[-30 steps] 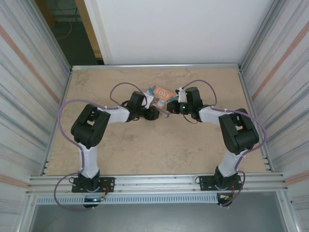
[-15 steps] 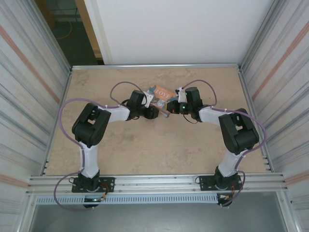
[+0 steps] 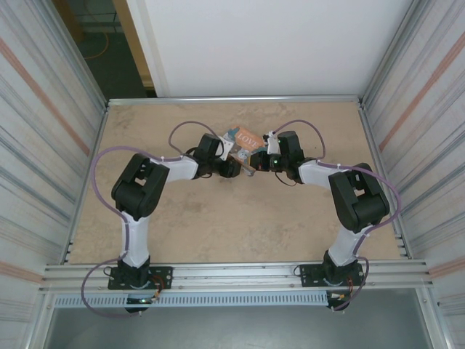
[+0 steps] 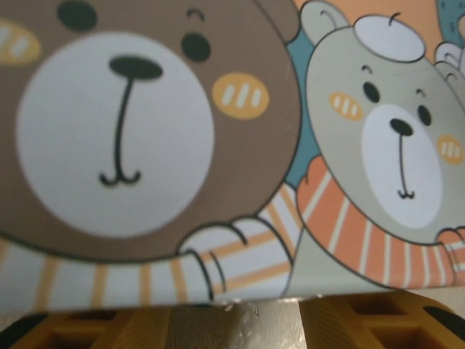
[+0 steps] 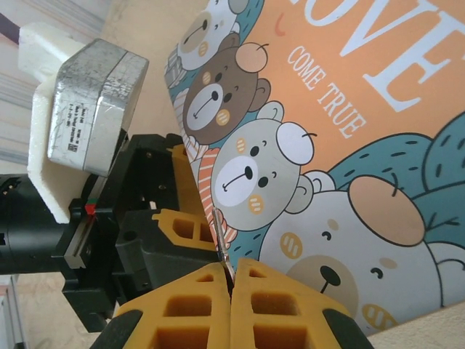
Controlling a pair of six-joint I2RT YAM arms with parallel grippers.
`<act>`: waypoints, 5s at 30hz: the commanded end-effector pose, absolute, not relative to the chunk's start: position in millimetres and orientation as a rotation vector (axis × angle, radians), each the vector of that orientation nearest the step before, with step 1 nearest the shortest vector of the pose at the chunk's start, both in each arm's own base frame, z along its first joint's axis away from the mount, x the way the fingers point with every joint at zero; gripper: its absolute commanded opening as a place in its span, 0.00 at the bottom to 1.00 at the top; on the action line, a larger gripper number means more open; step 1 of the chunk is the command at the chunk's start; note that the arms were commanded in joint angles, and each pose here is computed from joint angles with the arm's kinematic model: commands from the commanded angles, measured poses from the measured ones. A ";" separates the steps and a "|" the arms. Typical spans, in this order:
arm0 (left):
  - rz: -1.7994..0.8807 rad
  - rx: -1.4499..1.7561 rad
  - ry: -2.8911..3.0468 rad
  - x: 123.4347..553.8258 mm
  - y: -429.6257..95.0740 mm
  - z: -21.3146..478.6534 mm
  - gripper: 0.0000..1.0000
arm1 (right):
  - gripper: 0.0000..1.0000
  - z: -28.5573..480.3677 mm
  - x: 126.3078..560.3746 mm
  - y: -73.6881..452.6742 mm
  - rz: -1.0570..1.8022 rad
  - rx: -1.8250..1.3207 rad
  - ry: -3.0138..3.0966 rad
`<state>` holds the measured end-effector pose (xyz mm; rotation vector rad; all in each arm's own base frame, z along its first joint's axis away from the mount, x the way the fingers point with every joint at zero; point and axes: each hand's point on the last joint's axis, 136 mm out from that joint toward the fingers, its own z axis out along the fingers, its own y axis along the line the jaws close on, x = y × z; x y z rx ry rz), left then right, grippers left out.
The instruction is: Unlock the padlock with the key
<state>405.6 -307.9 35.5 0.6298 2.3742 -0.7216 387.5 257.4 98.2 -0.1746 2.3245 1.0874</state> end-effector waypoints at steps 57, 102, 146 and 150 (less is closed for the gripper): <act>-0.831 0.650 2.223 412.5 -294.6 52.4 0.56 | 0.00 139.2 418.2 255.3 1.184 -0.077 2.268; -0.918 0.814 2.229 412.0 -317.8 24.2 0.48 | 0.00 78.9 423.8 248.8 1.089 -0.041 2.447; -0.786 0.760 2.220 406.9 -329.8 48.3 0.24 | 0.00 130.1 416.7 244.8 1.114 -0.071 2.321; -0.825 0.737 2.236 401.6 -330.9 58.3 0.23 | 0.00 136.2 408.7 237.2 1.097 -0.091 2.306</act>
